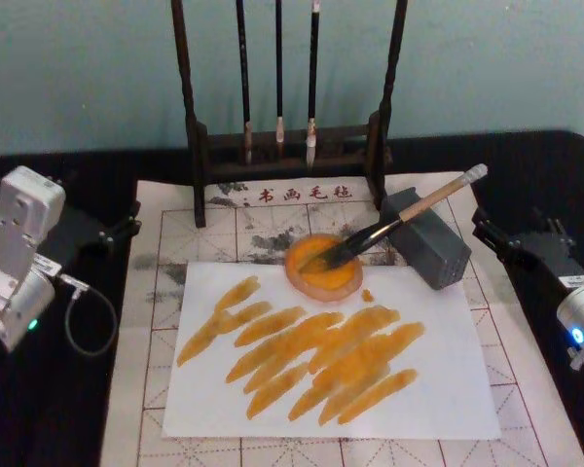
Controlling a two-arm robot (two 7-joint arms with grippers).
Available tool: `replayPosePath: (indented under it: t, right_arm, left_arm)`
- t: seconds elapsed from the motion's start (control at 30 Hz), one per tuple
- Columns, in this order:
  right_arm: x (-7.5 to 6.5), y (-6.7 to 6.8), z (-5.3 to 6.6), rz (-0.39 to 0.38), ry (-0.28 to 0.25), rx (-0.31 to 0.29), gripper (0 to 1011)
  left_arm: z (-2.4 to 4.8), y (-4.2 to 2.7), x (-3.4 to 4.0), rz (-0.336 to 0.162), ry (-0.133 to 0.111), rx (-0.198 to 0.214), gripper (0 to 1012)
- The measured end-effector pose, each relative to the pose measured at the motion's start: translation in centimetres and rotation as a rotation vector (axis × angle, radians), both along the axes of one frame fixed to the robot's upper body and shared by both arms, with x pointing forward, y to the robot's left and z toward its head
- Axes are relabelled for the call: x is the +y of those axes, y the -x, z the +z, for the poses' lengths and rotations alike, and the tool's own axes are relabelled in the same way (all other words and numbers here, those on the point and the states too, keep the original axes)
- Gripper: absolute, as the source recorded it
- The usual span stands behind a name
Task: Pick up the brush from the inkstone, write on the paper, then place the brush back to its original position.
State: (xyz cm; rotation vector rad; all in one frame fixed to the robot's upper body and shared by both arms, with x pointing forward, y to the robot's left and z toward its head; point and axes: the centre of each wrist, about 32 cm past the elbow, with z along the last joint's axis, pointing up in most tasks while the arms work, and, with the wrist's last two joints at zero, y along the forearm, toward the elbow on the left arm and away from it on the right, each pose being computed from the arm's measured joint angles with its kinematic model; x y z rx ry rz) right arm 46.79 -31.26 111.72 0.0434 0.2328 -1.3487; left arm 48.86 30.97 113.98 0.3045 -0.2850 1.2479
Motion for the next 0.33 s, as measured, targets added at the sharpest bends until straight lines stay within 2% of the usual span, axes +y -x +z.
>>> replayPosePath:
  t: [0.33]
  right_arm:
    - [0.0,0.0,0.0,0.0,0.0,0.0,1000]
  left_arm:
    - [0.0,0.0,0.0,0.0,0.0,0.0,1001]
